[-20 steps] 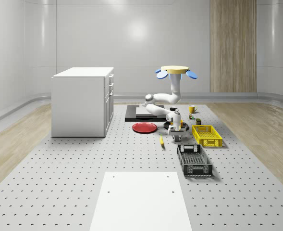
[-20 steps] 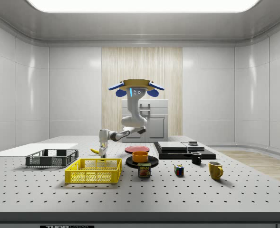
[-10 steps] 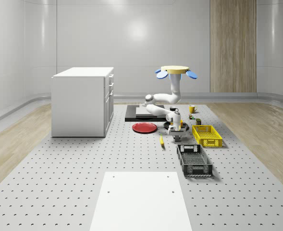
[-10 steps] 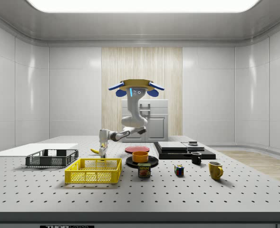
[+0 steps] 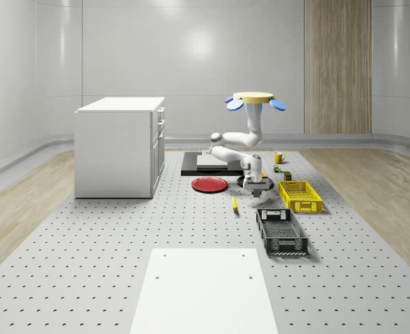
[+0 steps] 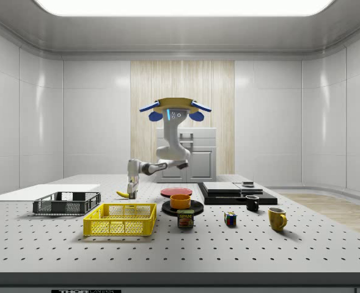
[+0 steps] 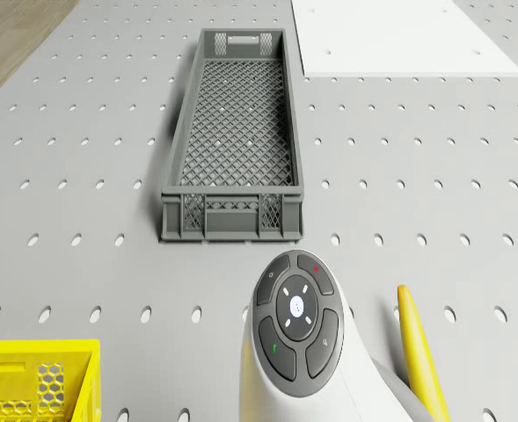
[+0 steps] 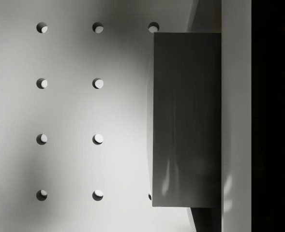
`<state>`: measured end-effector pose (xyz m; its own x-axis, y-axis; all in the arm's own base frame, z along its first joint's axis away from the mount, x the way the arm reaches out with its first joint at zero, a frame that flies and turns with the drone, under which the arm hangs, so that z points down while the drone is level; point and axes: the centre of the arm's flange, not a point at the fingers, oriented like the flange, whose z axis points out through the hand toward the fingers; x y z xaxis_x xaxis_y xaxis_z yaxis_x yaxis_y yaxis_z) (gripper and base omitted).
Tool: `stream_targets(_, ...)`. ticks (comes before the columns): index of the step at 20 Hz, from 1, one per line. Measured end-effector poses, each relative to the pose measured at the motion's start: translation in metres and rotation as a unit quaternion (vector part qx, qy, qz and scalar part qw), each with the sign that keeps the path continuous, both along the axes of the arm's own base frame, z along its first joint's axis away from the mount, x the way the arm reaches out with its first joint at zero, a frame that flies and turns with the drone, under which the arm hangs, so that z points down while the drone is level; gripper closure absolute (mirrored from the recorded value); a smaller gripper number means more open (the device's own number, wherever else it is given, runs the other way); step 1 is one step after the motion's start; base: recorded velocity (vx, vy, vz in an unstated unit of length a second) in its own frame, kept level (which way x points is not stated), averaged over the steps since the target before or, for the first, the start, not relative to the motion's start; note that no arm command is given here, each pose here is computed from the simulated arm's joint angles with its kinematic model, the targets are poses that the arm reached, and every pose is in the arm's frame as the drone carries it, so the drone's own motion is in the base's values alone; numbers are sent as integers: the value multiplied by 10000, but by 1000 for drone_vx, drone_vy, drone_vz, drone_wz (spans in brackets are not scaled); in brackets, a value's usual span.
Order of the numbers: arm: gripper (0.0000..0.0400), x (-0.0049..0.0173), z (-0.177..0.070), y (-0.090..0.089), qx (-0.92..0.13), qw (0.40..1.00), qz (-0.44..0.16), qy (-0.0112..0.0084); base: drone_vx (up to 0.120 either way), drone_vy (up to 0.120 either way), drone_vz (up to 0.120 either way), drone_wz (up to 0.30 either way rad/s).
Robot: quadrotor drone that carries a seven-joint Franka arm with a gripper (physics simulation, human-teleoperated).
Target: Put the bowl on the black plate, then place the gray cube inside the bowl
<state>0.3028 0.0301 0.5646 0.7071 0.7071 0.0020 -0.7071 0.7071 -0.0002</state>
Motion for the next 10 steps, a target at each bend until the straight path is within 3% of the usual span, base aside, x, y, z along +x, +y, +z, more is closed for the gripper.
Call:
stream_targets(6,149,0,-73,0,0,10000,-1,0,0,0,120,0)
stream_targets(8,149,0,-83,0,0,10000,-2,0,0,100,120,0)
stream_targets(10,149,0,-89,0,0,10000,-2,0,-120,120,120,0)
